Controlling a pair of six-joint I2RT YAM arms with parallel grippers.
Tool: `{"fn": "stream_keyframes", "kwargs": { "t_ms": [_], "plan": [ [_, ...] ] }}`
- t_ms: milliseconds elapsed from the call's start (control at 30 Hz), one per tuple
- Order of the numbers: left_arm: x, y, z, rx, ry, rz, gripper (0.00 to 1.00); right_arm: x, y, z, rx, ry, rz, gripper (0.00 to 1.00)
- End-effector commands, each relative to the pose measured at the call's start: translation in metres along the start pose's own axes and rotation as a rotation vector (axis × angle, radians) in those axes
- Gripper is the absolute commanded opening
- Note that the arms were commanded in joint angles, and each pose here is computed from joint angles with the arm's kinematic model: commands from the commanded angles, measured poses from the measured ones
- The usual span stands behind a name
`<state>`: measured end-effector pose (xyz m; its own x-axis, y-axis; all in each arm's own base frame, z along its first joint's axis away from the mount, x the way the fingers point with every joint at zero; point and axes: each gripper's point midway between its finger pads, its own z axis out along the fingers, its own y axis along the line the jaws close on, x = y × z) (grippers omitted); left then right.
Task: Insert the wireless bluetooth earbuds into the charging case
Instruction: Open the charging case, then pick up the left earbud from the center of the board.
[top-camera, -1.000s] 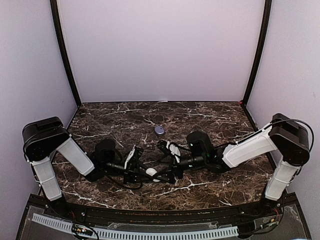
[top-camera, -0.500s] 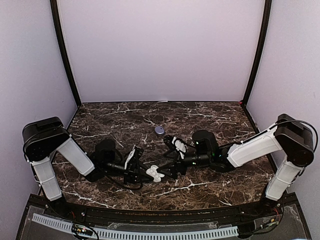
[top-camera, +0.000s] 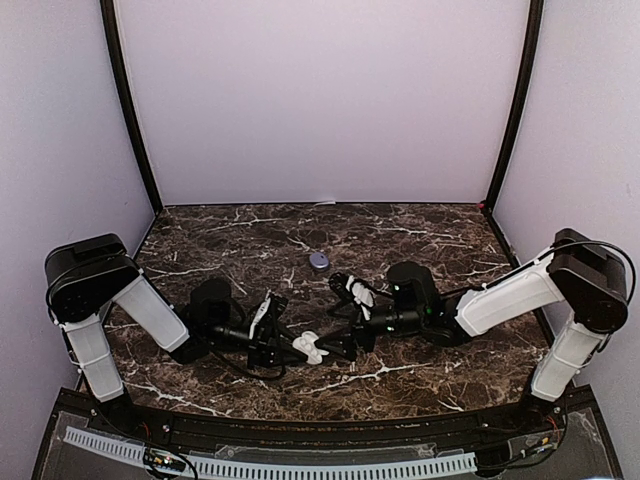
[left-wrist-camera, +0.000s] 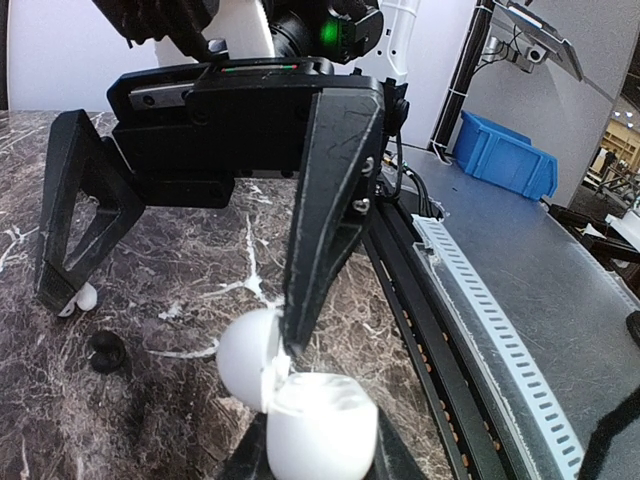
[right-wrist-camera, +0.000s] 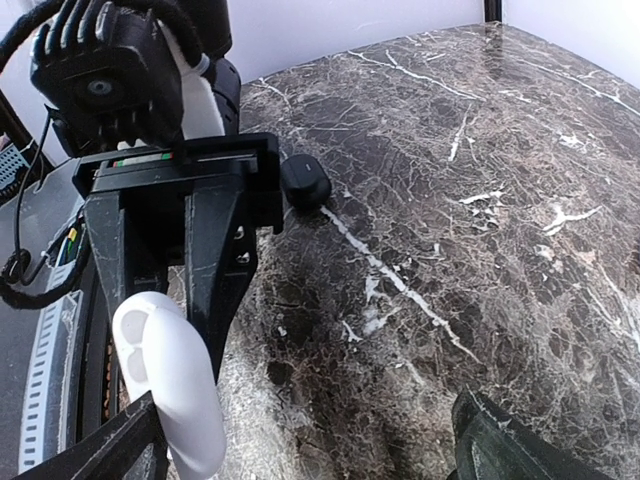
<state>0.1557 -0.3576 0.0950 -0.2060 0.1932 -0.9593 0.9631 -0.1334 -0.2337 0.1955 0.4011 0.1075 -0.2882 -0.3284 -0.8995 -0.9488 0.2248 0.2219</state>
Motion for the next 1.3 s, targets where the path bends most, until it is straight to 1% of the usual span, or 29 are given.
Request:
{"fn": "stream_keyframes", "kwargs": {
  "t_ms": [0, 767, 933, 1100, 1200, 1267],
  "plan": [
    [-0.013, -0.004, 0.001, 0.017, -0.017, 0.027, 0.18, -0.018, 0.009, -0.007, -0.045, -0.066, -0.048, 0.98],
    [-0.010, -0.001, 0.002, 0.008, -0.003, 0.023, 0.18, -0.016, 0.022, -0.006, -0.131, -0.061, -0.066, 0.99],
    [-0.009, -0.001, 0.003, 0.008, 0.000, 0.022, 0.18, -0.021, 0.026, -0.012, -0.137, -0.091, -0.082, 0.99],
    [-0.010, -0.002, 0.003, 0.011, -0.003, 0.028, 0.18, -0.030, 0.021, -0.027, -0.058, -0.139, -0.100, 0.99],
    [-0.010, -0.002, 0.002, 0.005, -0.006, 0.032, 0.18, -0.036, 0.008, -0.041, 0.048, -0.169, -0.089, 0.99],
    [-0.011, -0.002, 0.001, -0.002, -0.008, 0.040, 0.18, -0.039, -0.003, -0.055, 0.135, -0.189, -0.055, 0.99]
  ]
}}
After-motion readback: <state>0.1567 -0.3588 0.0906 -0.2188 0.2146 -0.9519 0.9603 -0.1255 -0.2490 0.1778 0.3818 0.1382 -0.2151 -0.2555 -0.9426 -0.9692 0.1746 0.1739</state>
